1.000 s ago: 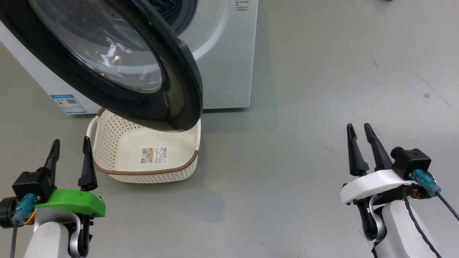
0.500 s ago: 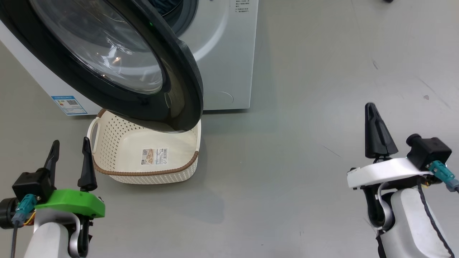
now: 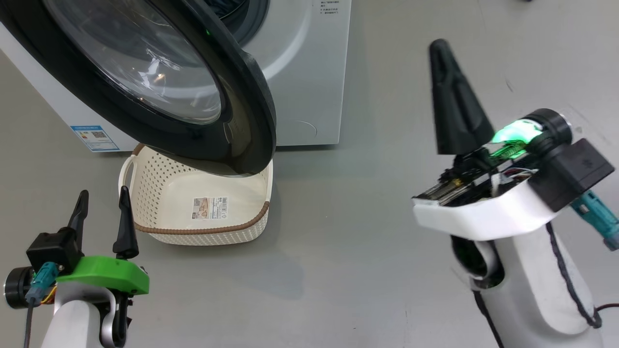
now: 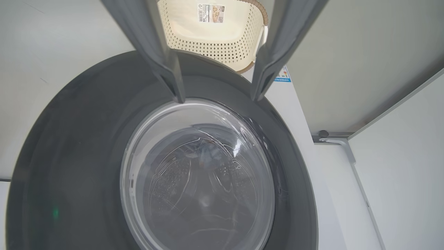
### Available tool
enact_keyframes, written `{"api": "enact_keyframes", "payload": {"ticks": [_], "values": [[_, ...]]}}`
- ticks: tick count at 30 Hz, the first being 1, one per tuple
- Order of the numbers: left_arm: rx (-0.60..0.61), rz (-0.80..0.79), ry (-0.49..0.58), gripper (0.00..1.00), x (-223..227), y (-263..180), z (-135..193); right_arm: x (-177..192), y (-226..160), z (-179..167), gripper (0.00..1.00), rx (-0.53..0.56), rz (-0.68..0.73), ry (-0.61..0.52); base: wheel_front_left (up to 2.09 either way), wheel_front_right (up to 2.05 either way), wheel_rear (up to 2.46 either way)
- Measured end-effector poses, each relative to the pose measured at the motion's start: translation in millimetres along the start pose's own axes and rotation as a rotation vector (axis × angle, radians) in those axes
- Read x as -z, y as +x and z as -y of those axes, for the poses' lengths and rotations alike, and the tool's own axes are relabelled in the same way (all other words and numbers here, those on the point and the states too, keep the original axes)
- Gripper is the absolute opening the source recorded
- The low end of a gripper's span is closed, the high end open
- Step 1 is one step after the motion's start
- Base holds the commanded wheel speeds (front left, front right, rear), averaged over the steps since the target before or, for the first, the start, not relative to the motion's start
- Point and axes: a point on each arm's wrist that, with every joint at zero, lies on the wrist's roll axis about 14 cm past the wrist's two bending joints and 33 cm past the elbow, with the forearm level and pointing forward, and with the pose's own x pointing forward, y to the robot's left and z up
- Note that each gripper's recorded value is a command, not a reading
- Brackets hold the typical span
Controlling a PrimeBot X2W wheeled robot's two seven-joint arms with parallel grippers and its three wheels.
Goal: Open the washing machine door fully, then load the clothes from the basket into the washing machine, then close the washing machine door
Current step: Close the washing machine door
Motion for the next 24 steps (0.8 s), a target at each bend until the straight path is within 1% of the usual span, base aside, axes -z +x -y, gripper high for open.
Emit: {"api": "enact_keyframes", "payload": {"ticks": [7,10,12,18,24], "values": [[-0.003,-0.006,-0.005,1.00,2.1,-1.0,-0.1,7.6,4.7,-83.2,0.00,-0.260,-0.016,0.099,0.00,0.00,0.00],[-0.004,-0.007,-0.005,1.00,2.6,-1.3,-0.3,23.4,-7.2,-111.6,0.00,-0.361,-0.080,0.135,0.00,0.00,0.00],[-0.005,-0.009,-0.005,1.00,3.3,-1.5,-0.3,43.0,-21.2,-125.1,0.00,-0.411,-0.160,0.153,0.00,0.00,0.00],[0.012,-0.012,-0.011,1.00,4.6,3.0,5.9,85.8,-54.2,-152.5,0.00,-0.507,-0.350,0.213,0.00,0.00,0.00],[0.006,-0.015,-0.012,1.00,5.9,6.1,5.3,119.9,-72.3,-157.1,0.00,-0.544,-0.485,0.230,0.00,0.00,0.00]]}}
